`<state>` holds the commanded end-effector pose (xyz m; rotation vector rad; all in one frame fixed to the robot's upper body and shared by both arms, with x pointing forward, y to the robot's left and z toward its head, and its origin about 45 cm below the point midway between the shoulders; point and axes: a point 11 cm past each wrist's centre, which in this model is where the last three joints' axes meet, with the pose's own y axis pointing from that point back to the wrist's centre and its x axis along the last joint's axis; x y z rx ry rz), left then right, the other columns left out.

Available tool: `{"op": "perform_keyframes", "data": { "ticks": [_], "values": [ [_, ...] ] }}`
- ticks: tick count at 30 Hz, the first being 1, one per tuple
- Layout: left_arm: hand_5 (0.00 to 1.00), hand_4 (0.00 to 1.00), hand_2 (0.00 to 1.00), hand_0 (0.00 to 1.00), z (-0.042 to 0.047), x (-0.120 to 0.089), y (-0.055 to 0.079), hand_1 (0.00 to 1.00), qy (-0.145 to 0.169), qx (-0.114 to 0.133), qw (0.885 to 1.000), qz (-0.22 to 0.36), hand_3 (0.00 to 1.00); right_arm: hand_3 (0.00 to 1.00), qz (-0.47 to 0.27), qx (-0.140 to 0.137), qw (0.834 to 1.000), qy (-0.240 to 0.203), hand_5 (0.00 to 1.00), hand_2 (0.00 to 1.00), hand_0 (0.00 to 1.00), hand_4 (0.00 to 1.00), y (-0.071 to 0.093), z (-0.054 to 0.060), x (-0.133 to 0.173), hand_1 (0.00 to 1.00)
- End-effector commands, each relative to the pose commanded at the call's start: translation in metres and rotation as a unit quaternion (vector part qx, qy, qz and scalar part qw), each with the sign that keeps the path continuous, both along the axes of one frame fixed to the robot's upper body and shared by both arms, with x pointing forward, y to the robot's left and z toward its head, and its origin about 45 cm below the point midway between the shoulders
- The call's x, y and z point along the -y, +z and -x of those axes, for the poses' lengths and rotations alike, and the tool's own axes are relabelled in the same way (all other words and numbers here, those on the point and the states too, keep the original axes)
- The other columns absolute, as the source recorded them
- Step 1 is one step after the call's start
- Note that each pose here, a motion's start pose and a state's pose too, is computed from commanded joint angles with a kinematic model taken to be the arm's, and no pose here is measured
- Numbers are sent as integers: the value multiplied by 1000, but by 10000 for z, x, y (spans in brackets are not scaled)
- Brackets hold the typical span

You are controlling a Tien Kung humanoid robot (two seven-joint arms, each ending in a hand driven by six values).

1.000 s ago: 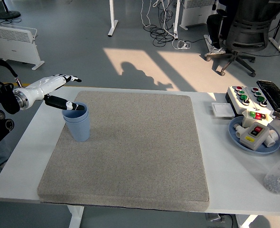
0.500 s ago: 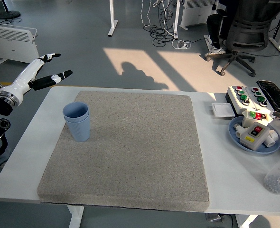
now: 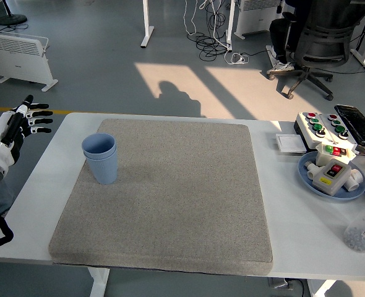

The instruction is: Push cup pick cup insert cup

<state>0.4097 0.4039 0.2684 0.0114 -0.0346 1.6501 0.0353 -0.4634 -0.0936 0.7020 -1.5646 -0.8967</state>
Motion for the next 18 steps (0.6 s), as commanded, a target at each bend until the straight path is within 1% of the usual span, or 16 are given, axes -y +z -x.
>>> {"op": "perform_keyframes", "data": {
  "ticks": [1,4,5,6,7,9,10,12,13,15,16,18],
  "values": [
    [998,621,572,424,74,11,-66,574,-6,0,1000,2,556,553,0,0,1000,0,409,634,692,98,0,2,-1,584],
    [998,621,572,424,268,29,-229,574,-16,-11,1000,11,556,553,0,1,1000,-2,409,634,692,98,0,0,0,584],
    [998,621,572,424,305,30,-259,574,-17,-13,1000,13,556,553,0,1,1000,-2,409,634,692,98,0,-1,0,584],
    [998,621,572,424,383,54,-322,574,-21,-17,999,27,556,553,0,2,1000,-2,409,634,692,98,2,-6,3,584],
    [998,634,592,511,442,56,-374,604,-21,-22,999,33,567,554,1,2,1000,-3,410,633,691,100,3,-8,5,582],
    [998,634,592,511,541,94,-470,604,-21,-26,997,75,567,554,1,4,1000,-4,410,633,691,100,8,-23,12,582],
    [998,634,592,511,585,121,-509,604,-20,-24,994,104,567,554,1,4,1000,-3,410,633,691,100,8,-28,10,582],
    [998,634,592,511,641,161,-577,604,-18,-20,986,162,567,554,1,5,1000,-3,410,633,691,100,8,-43,8,582],
    [998,639,668,636,649,164,-586,675,-16,-18,982,186,600,553,1,6,1000,-3,412,633,692,100,9,-45,8,580],
    [998,639,668,636,701,202,-668,675,-13,-17,970,244,600,553,1,8,1000,-2,412,633,692,100,13,-74,9,580],
    [998,639,668,636,718,199,-701,675,-5,-16,962,272,600,553,1,9,1000,-3,412,633,692,100,14,-85,10,580],
    [998,639,668,636,726,177,-720,675,4,-11,950,312,600,553,2,10,1000,-2,412,633,692,100,16,-97,11,580]
  ]
}}
